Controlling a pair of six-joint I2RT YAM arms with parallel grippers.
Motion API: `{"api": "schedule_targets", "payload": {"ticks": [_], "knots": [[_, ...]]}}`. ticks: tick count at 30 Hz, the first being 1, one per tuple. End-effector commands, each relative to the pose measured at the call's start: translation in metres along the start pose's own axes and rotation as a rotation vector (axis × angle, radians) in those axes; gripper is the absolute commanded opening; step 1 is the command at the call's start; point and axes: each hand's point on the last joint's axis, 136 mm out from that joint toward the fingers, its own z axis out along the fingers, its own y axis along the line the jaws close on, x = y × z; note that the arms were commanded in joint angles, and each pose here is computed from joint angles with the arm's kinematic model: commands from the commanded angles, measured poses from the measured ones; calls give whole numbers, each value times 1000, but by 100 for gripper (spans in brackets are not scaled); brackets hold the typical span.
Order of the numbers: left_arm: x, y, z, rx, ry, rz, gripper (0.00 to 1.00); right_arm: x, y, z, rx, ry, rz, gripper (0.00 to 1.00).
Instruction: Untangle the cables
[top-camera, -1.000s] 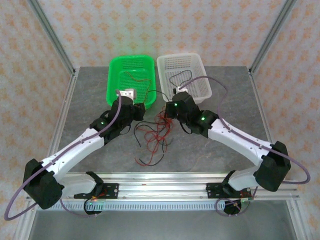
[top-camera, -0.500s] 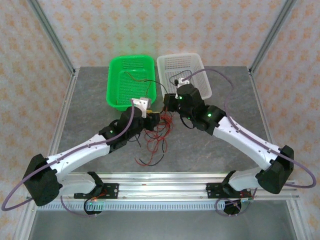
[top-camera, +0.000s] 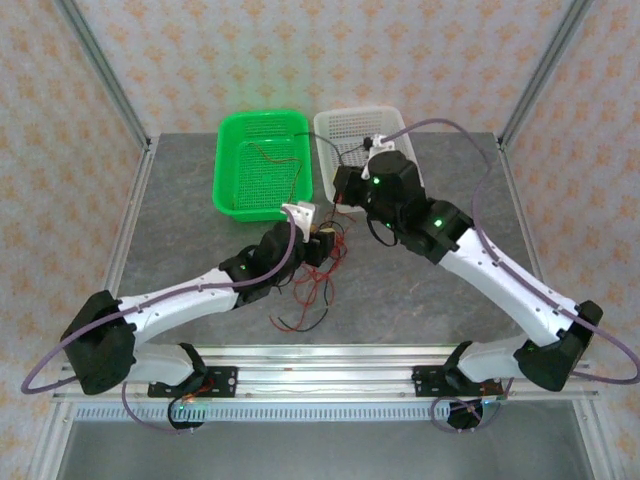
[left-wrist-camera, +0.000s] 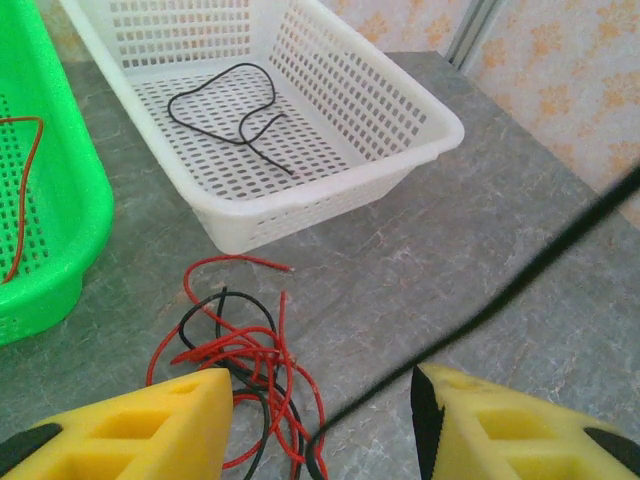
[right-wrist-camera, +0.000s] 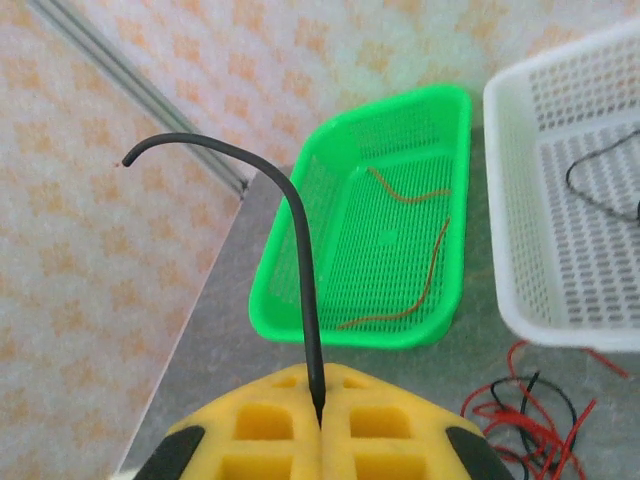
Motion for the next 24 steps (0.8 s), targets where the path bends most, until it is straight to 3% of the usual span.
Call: {"api": "schedule_targets", "payload": {"ticks": [1,10,18,24], "knots": [[-3,9,-14,-32,-51,-34,51,-45,-12,-6,111,-120,-47,0],[4,36,-52,-94,-81,-95,53,-127,-49,33,266,-261,-105,0],[7,51,-69,-137,-88,-119,53,-160,-96,99,375,-266,-116,0],[5,56,-80,-148,-99,-143,53,-160,-130,146,414,-241,-113,0]]}}
